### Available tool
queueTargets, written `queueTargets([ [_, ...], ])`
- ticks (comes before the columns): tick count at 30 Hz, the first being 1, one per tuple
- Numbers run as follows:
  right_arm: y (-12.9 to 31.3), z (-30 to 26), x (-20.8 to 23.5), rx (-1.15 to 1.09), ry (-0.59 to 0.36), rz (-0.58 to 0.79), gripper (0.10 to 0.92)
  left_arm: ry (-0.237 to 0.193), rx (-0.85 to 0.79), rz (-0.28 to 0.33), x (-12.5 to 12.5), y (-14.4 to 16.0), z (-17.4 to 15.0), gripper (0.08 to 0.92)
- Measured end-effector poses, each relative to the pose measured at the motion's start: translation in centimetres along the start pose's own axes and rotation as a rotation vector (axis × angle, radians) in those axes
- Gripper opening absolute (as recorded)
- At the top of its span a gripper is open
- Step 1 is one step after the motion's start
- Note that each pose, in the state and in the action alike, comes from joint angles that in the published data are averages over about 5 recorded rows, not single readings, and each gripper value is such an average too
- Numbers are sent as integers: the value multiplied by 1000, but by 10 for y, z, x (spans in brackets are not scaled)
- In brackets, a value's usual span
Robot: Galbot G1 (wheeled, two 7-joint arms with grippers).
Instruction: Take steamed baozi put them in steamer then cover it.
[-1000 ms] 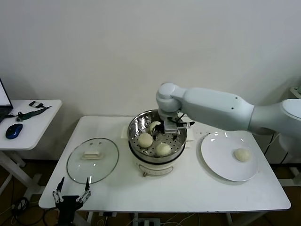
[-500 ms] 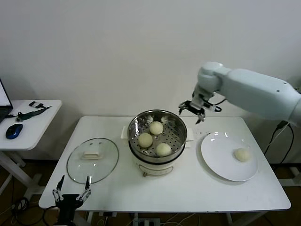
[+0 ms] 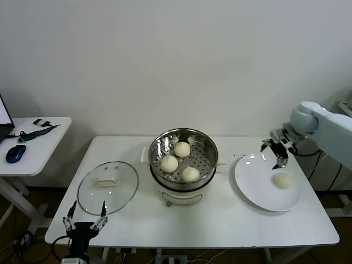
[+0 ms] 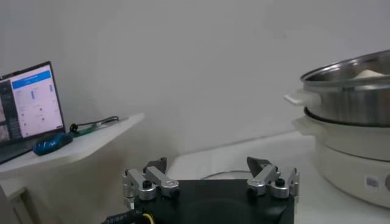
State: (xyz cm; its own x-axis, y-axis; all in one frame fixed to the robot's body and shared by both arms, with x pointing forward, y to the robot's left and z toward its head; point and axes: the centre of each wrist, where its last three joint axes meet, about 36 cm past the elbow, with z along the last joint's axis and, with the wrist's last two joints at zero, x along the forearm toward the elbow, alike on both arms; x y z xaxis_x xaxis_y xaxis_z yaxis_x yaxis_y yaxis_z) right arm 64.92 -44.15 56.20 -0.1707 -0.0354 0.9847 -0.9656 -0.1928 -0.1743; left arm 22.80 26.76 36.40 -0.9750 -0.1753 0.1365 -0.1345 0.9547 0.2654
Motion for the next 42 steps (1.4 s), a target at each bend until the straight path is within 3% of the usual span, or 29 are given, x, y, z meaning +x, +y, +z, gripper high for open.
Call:
queueTargets([
  [14,32,67,-61,-167,28,-28,823,-1,-7,-7,-4,0,0,823],
  [36,20,72,-105,-219,57,-59,823,9,-16,-11,-6,0,8,823],
  [42,19,70,-111,-229,50,-67,762,10,-20,-12,-5,1,8,823],
])
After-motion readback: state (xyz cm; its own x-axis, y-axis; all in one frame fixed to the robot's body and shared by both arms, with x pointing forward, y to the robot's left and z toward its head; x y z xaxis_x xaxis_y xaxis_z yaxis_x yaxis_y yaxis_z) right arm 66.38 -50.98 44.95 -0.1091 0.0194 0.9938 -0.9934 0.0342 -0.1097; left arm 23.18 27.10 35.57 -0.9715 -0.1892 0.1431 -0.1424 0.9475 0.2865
